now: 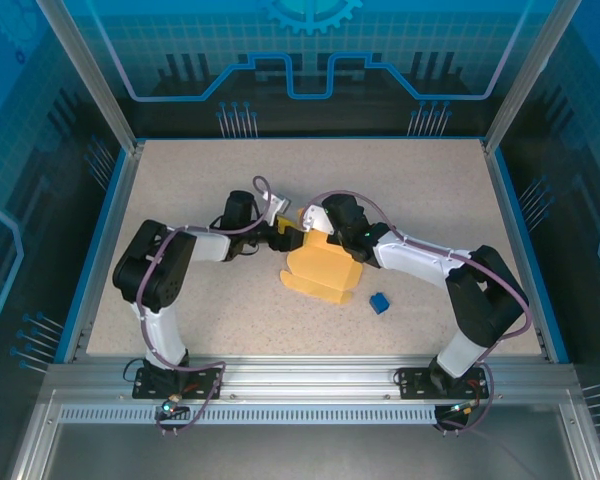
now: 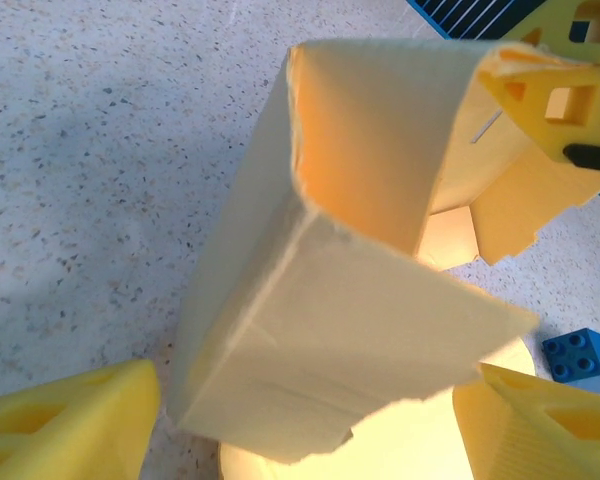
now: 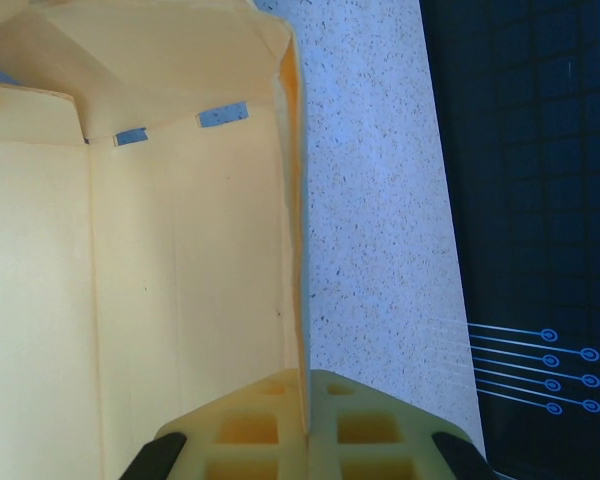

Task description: Fold the paper box

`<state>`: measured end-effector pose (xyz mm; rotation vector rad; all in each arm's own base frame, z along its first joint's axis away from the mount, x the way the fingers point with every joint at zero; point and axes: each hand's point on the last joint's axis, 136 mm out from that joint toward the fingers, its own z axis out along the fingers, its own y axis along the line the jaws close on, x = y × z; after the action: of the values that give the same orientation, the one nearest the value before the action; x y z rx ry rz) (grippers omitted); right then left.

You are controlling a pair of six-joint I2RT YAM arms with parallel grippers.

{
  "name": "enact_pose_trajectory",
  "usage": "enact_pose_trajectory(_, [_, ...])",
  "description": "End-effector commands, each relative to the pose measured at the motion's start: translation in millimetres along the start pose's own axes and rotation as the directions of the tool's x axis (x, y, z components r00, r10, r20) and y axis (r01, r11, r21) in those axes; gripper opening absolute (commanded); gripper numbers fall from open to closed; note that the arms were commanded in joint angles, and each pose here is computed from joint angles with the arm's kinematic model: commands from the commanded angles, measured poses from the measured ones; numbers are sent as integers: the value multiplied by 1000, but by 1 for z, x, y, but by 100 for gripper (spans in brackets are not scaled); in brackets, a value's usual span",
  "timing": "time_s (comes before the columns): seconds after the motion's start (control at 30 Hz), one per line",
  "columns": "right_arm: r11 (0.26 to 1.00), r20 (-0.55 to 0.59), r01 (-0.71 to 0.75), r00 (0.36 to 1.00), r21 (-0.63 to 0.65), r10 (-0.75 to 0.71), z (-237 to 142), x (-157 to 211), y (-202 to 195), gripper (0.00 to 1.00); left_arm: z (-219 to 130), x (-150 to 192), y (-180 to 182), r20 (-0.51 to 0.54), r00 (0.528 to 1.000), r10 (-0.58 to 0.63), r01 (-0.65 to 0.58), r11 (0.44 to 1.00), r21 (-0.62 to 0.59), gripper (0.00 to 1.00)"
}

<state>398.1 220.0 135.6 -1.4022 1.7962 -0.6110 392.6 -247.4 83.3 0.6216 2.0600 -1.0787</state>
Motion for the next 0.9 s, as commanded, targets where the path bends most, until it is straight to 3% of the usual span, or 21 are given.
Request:
enact_pose_trajectory(0.0, [1000, 3, 11, 1000, 10, -11, -1, -3, 1, 0, -19, -23, -13, 91, 995, 35, -39, 999, 37, 83])
enact_pose_trajectory(0.17, [1000, -3, 7, 1000, 10, -7, 0, -1, 0, 0, -35, -30, -13, 147, 989, 21, -23, 1000, 17, 84])
enact_pose_trajectory(0.37, [1000, 1, 4, 1000, 9, -4, -1, -3, -1, 0, -37, -21, 22, 145, 988, -50, 65, 993, -102, 75])
enact_pose_trajectory(0.5, [1000, 0, 0, 1000, 9, 0, -1, -3, -2, 0, -25, -13, 22, 110, 992, -62, 69, 996, -61, 69])
enact_pose_trajectory(0.87, [1000, -11, 1, 1000, -4, -1, 2, -1, 3, 0, -2, -10, 8, 81, 997, 6, -7, 1000, 14, 69])
